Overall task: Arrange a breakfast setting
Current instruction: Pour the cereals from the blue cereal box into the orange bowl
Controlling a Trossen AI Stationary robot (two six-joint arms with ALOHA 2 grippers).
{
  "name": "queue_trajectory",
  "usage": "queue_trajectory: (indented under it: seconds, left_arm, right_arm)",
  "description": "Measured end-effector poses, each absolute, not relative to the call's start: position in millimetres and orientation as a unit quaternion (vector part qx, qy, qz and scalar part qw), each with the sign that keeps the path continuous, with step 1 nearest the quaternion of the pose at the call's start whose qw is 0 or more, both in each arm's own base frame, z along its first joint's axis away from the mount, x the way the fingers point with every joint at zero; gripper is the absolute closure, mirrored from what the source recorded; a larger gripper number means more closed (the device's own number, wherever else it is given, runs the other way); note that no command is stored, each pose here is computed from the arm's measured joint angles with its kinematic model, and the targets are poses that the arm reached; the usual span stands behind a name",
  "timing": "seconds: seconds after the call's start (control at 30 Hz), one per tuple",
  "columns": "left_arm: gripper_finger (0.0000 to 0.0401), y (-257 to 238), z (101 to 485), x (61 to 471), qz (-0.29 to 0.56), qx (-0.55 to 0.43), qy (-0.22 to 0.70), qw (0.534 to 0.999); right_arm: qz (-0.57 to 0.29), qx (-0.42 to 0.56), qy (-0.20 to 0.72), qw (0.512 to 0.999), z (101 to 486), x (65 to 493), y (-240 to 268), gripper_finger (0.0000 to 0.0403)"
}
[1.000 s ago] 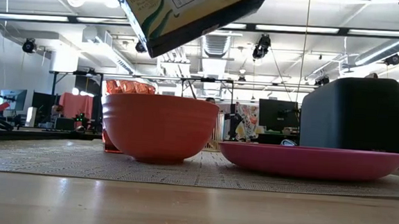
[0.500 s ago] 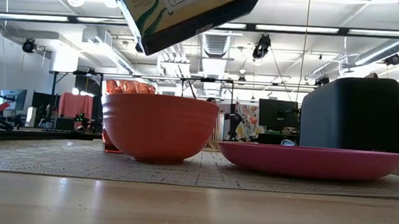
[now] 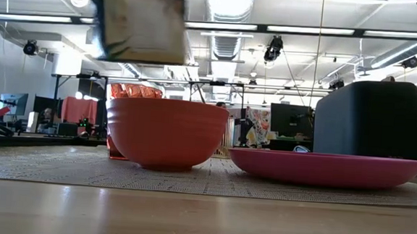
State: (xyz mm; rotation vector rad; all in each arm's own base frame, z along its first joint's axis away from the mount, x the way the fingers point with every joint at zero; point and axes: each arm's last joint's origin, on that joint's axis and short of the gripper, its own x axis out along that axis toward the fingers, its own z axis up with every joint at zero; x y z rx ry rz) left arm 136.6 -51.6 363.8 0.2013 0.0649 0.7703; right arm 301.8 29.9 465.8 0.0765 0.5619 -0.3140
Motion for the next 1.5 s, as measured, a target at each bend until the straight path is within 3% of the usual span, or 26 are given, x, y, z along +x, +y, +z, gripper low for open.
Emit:
queue_trajectory:
  seconds: [0.13,0.47,0.77,1.17,1.5]
  left_arm:
    - [0.0374,-41.8,368.6,122.9,0.491,0.105,0.058,0.863]
    - [0.0375,-20.2,327.6,92.9,0.466,-0.030,0.038,0.883]
    - [0.0375,-1.7,289.1,83.6,0.534,-0.095,0.058,0.838]
    - [0.0375,24.4,241.2,83.7,0.660,-0.127,0.086,0.736]
    - [0.0374,29.1,226.2,87.4,0.682,-0.112,0.102,0.716]
  right_arm:
    - [-0.182,0.077,0.298,0.934,463.5,295.5,27.9,0.0204]
    - [-0.196,0.090,0.332,0.918,446.0,300.8,28.8,0.0204]
    - [-0.197,0.087,0.337,0.917,443.3,303.2,29.1,0.0204]
    - [-0.197,0.087,0.337,0.917,443.2,303.3,29.1,0.0204]
    - [-0.197,0.086,0.337,0.917,443.1,303.4,29.1,0.0204]
